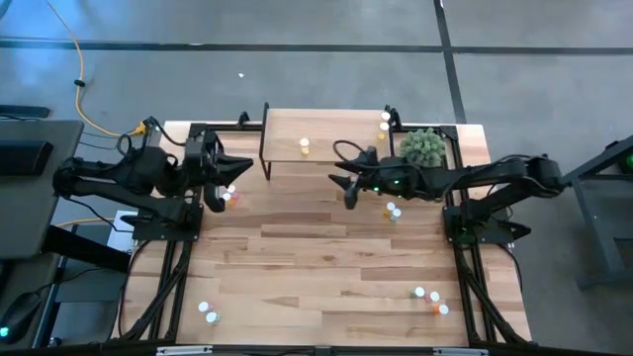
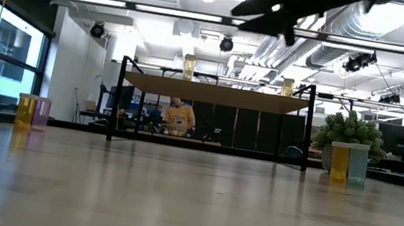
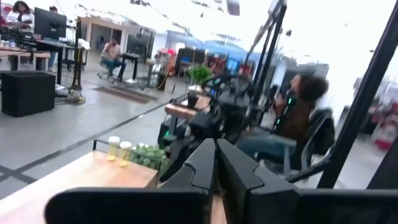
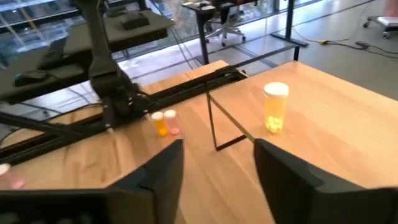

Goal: Pick and place medicine bottles onto shelf by color
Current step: Put the yellow pill bottle on the shelf aligned with the other yellow pill bottles

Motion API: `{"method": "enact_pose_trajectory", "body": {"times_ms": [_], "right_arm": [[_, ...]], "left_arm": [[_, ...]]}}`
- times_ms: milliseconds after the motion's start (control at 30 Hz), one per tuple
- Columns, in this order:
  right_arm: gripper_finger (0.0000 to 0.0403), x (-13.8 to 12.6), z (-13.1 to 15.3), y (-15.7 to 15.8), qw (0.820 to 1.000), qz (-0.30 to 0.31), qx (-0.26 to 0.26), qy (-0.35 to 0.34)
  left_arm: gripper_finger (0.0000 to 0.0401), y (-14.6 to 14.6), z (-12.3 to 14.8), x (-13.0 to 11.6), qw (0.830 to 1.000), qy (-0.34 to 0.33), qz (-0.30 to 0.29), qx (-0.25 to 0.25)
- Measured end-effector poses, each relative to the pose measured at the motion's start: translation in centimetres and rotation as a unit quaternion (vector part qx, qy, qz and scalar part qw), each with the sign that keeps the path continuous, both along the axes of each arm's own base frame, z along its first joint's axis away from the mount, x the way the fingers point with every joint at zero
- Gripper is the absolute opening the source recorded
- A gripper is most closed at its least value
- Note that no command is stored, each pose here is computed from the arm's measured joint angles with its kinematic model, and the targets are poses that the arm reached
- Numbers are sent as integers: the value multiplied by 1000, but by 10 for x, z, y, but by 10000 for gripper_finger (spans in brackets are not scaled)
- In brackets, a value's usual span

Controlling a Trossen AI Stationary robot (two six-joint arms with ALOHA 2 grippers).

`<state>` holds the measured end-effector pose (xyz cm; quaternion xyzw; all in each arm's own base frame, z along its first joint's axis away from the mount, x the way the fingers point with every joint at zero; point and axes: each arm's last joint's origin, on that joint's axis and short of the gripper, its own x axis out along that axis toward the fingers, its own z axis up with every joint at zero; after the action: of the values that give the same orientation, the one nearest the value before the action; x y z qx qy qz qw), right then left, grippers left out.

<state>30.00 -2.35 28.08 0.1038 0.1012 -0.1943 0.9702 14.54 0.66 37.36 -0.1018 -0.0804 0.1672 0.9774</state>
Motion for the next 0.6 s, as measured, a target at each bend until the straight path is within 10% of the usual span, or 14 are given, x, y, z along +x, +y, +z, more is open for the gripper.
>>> {"method": "enact_pose_trajectory", "body": {"times_ms": [267, 600], "right_arm": [[299, 49, -17, -37, 997, -72, -17, 39], [309, 92, -48, -66, 995, -96, -22, 27]], "left_arm": [[1, 1, -9, -12, 1000, -26, 2, -14], [0, 1, -10, -12, 1000, -24, 2, -15]]}}
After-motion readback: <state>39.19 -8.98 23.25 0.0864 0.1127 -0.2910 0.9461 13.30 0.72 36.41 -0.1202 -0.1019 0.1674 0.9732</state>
